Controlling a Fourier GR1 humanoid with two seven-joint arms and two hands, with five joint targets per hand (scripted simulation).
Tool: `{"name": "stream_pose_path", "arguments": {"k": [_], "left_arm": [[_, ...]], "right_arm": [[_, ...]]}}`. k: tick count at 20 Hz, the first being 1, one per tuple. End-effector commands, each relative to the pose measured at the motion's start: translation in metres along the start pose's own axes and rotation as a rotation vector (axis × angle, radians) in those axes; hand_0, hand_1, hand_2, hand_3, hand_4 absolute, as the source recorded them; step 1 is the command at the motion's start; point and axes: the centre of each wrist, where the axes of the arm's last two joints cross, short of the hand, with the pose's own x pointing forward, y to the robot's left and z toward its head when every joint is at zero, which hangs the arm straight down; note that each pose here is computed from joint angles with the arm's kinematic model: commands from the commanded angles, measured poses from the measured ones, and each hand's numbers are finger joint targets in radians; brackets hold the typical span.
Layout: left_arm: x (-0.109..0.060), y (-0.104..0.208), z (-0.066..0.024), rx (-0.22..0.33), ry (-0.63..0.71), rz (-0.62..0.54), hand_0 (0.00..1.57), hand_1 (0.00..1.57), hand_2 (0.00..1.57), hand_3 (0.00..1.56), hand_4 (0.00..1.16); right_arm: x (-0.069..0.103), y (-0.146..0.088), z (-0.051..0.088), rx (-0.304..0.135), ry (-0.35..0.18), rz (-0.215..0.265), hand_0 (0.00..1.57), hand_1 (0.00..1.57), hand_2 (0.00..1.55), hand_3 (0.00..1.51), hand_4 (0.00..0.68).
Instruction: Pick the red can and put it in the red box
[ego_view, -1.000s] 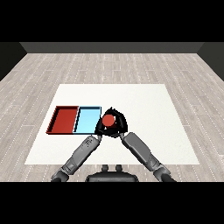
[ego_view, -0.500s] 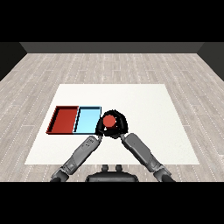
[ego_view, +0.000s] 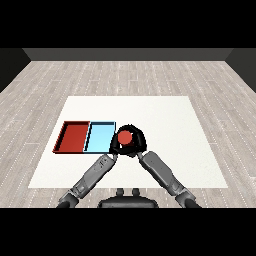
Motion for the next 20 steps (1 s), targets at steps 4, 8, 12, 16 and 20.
{"name": "stream_pose_path", "arguments": {"k": [4, 8, 12, 16, 20], "left_arm": [[0.004, -0.012, -0.0011, -0.015, -0.011, 0.058, 1.57, 1.57, 1.57, 1.49, 1.14], [0.004, -0.011, -0.0011, -0.015, -0.011, 0.058, 1.57, 1.57, 1.57, 1.49, 1.14], [-0.001, 0.004, -0.0075, 0.014, -0.027, 0.040, 1.57, 1.57, 1.57, 1.49, 1.15], [0.001, -0.021, 0.0085, -0.010, -0.033, 0.049, 1.57, 1.57, 1.57, 1.48, 1.15], [-0.008, 0.003, 0.0190, 0.007, -0.015, 0.019, 1.57, 1.57, 1.57, 1.48, 1.15]], "right_arm": [[0.015, 0.012, 0.001, 0.065, -0.002, -0.103, 0.76, 0.76, 0.61, 0.00, 0.000], [0.009, 0.007, 0.002, 0.060, -0.022, -0.076, 0.00, 0.00, 0.00, 0.00, 0.000], [0.026, 0.018, -0.006, 0.047, -0.038, -0.080, 0.00, 0.00, 0.00, 0.00, 0.000], [0.014, -0.005, 0.002, 0.052, -0.060, -0.011, 0.00, 0.00, 0.00, 0.00, 0.000], [0.040, -0.027, -0.012, 0.002, -0.100, 0.053, 0.00, 0.00, 0.00, 0.00, 0.000]]}}
